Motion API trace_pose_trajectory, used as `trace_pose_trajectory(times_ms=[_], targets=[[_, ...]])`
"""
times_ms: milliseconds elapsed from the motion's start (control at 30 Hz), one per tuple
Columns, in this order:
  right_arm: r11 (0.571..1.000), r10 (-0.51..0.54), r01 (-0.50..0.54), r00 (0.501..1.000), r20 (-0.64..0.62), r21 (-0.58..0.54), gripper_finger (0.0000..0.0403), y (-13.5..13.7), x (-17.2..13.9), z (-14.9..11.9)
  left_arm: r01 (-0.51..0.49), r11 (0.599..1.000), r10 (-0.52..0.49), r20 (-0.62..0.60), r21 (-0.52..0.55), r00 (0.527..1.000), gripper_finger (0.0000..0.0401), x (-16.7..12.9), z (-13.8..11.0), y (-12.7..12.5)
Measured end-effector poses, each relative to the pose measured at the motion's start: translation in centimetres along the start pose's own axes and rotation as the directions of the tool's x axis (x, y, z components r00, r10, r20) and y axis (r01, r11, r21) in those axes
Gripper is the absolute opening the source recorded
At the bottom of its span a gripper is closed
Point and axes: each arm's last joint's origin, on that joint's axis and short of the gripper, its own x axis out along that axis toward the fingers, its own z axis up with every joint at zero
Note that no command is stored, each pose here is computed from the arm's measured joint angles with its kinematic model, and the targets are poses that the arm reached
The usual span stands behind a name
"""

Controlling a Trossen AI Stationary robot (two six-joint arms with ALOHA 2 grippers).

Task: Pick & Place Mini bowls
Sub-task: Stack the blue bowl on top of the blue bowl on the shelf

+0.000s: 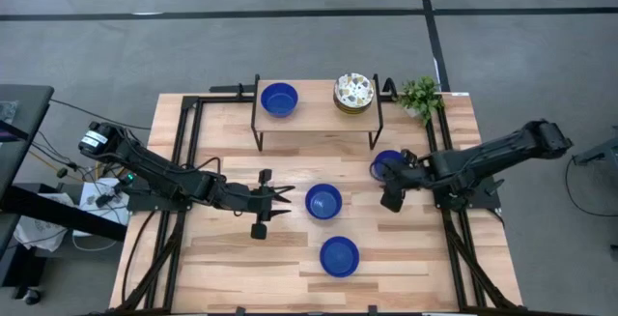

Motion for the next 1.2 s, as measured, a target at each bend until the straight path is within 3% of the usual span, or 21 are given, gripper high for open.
trace_pose_trajectory(times_ms=[233,667,800,967,1200], targets=[[0.991,-0.118,0.110,0.988,-0.104,-0.077,0.0203,0.2,2.7,-1.0,-0.001,1.000,0.001,0.013,-0.004,1.000,0.0104,0.0,0.1,0.0],[0.969,-0.204,0.172,0.963,-0.176,-0.179,0.0165,0.5,4.9,-1.2,-0.001,1.000,0.001,0.018,-0.006,1.000,0.0104,0.0,0.2,0.0],[0.966,-0.212,0.173,0.956,-0.204,-0.195,0.0125,0.7,5.6,-1.4,-0.001,1.000,0.001,0.017,-0.005,1.000,0.0104,0.0,0.2,0.0],[0.967,-0.203,0.155,0.948,-0.246,-0.201,0.0017,0.9,6.2,-1.6,-0.001,1.000,0.001,0.017,-0.006,1.000,0.0104,0.0,0.2,0.0],[0.975,-0.179,0.140,0.954,-0.241,-0.170,0.0003,1.4,4.5,-0.7,0.001,1.000,-0.001,-0.024,0.008,1.000,0.0104,0.0,-0.3,0.0]])
